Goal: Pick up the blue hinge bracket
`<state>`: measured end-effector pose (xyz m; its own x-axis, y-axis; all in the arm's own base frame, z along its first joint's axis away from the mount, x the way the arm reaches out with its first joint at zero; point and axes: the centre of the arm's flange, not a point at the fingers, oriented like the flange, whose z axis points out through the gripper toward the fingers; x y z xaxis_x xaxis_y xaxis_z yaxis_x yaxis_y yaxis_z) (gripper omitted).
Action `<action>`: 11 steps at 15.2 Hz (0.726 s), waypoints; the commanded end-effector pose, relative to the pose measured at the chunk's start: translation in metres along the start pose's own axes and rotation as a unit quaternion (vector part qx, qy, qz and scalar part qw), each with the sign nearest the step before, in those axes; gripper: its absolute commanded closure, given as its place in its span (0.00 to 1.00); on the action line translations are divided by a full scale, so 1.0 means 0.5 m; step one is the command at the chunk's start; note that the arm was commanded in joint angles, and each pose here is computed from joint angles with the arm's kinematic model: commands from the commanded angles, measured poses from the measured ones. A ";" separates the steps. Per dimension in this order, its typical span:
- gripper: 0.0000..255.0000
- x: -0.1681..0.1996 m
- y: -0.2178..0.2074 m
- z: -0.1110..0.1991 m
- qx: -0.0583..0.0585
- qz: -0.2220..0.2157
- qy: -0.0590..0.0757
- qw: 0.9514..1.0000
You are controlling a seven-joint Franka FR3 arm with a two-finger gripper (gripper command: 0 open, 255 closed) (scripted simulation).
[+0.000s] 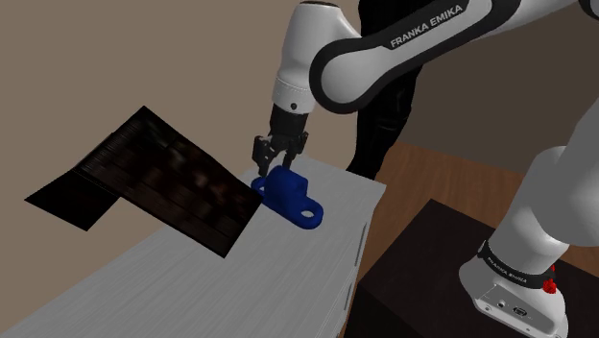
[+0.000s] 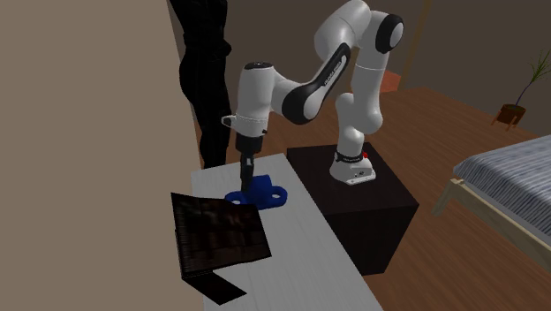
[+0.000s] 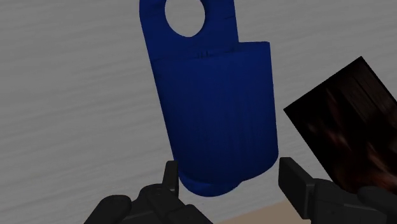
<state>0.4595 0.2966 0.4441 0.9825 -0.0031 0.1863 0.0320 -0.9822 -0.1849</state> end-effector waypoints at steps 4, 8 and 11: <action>1.00 0.010 -0.008 -0.051 0.000 0.000 0.000 1.000; 1.00 0.018 -0.016 -0.092 0.000 0.000 0.000 1.000; 1.00 0.024 -0.022 -0.122 0.000 0.000 0.000 1.000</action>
<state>0.4599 0.2956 0.5016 0.9825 -0.0028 0.1860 0.0322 -0.9823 -0.1847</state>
